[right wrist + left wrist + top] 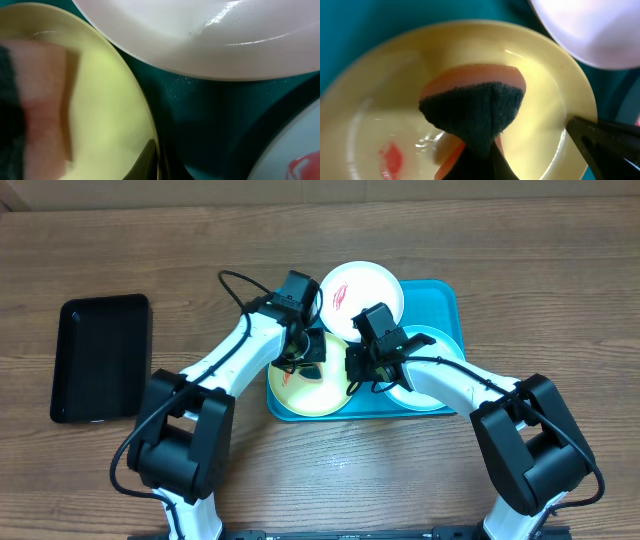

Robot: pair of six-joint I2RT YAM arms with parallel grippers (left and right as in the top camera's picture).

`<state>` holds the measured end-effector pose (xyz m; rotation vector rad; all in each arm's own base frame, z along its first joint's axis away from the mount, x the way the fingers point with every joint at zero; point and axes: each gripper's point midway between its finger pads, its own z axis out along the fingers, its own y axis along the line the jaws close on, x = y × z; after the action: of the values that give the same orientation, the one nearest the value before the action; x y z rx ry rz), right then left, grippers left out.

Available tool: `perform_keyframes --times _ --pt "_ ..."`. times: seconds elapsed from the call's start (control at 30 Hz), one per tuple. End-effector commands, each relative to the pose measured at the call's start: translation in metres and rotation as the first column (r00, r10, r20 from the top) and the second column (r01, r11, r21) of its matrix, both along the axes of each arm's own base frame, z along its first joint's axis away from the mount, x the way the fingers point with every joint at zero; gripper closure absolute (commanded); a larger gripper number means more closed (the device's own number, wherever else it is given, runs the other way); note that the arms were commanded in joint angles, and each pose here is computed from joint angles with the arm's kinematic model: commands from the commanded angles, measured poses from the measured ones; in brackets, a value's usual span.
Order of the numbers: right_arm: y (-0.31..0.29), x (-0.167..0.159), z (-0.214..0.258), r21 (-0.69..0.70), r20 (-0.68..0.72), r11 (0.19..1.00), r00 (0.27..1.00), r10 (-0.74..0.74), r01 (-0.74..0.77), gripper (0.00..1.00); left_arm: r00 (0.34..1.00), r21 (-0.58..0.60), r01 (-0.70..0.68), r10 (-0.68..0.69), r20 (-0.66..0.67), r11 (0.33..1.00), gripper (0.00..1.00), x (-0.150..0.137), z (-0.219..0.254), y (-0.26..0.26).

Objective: Clean dirty plates on tray and stack at the side
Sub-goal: 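Scrub the yellow plate with the sponge while the right gripper holds it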

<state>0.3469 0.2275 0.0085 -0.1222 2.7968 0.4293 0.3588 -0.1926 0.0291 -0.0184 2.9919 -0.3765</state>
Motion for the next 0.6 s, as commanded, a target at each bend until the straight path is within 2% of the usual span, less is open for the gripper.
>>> perform_keyframes --times 0.0,0.07,0.17,0.33,0.47,0.57 --pt "-0.004 -0.002 -0.007 -0.02 -0.009 1.0 1.0 -0.007 0.007 0.96 0.998 -0.031 0.009 -0.011 -0.057 0.999 0.96 -0.008 -0.012 -0.015" --pt "-0.004 -0.002 -0.007 -0.021 -0.01 1.0 1.0 -0.007 0.007 0.96 0.997 0.023 0.002 0.0 -0.075 1.0 0.96 -0.011 -0.02 -0.006" --pt "-0.004 -0.002 -0.007 -0.021 -0.01 1.0 1.0 -0.007 0.007 0.96 0.995 0.18 -0.014 0.031 -0.095 0.984 0.96 -0.016 -0.035 0.024" --pt "-0.004 -0.002 -0.007 -0.021 -0.01 1.0 1.0 -0.007 0.007 0.96 0.995 0.491 -0.013 0.059 -0.079 0.871 0.96 -0.021 -0.04 0.086" --pt "-0.004 -0.002 -0.007 -0.021 -0.009 1.0 1.0 -0.007 0.007 0.96 0.997 0.575 -0.018 0.058 -0.051 0.818 0.96 -0.018 -0.029 0.103" --pt "-0.004 -0.002 -0.007 -0.021 -0.01 1.0 1.0 -0.007 0.007 0.96 0.998 0.577 -0.029 0.059 -0.033 0.816 0.96 -0.011 -0.022 0.102"
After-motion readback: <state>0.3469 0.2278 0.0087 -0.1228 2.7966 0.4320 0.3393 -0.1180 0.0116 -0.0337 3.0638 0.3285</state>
